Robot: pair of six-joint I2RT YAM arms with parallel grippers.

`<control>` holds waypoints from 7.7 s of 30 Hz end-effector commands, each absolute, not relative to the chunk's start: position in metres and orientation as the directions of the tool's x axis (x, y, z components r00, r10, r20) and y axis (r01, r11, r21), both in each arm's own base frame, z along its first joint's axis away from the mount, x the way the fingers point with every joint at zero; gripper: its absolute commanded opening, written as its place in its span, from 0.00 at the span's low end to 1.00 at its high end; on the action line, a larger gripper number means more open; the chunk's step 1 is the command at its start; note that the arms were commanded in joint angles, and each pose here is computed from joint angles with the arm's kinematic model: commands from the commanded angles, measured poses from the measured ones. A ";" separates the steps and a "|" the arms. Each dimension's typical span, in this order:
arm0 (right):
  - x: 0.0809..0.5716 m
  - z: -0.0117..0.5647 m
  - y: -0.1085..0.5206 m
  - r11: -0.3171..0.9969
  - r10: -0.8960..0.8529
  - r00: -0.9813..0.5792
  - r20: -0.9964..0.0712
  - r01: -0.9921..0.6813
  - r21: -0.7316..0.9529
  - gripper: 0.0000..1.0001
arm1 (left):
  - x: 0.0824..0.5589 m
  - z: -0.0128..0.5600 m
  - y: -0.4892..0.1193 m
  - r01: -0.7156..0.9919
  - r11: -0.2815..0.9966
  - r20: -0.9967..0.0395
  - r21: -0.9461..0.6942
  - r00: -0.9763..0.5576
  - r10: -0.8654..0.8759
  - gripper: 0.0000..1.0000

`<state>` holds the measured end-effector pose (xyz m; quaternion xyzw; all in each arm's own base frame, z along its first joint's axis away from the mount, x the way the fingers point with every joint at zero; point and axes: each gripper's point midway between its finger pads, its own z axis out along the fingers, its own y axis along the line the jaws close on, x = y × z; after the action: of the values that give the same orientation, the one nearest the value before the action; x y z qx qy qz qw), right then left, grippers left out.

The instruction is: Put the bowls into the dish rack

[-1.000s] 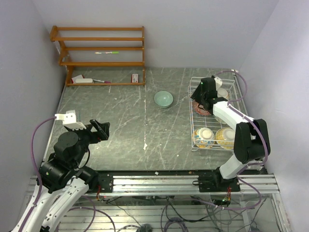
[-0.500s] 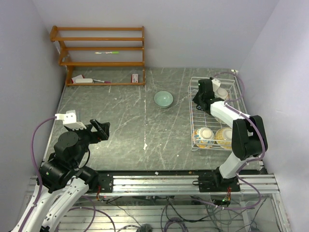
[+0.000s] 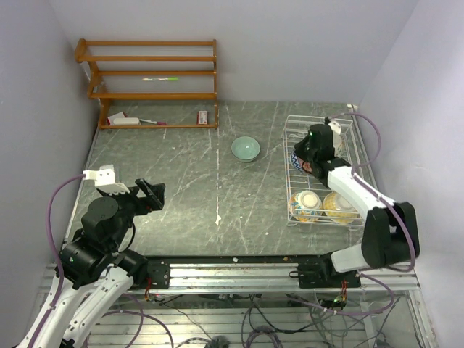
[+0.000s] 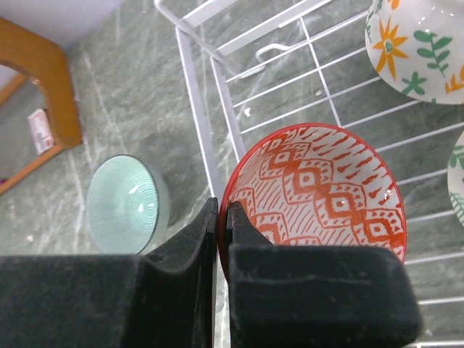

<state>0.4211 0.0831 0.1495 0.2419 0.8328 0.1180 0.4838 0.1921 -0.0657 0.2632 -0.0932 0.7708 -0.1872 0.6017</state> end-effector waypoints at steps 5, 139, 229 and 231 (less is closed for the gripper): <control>0.405 0.203 0.083 0.733 0.681 -0.162 -0.714 0.156 0.663 0.00 | 0.191 0.275 -0.067 0.100 0.906 -0.895 -0.410 -0.238 -0.378 0.98; 0.383 0.105 0.023 0.958 0.247 -0.678 -0.692 0.277 0.071 0.55 | 0.190 0.276 -0.068 0.108 0.904 -0.894 -0.413 -0.237 -0.380 0.98; 0.406 0.249 0.118 0.431 0.614 -0.491 -0.618 -0.447 0.784 0.00 | 0.192 0.272 -0.064 0.074 0.911 -0.893 -0.405 -0.247 -0.377 0.98; 0.408 0.242 0.108 0.430 0.638 -0.486 -0.598 -0.419 0.800 0.01 | 0.192 0.272 -0.064 0.074 0.911 -0.893 -0.405 -0.246 -0.377 0.98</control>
<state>0.4132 0.1112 0.2039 0.1085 0.7335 0.4796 0.4693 0.1925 -0.0663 0.2600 -0.0931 0.7754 -0.1837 0.5969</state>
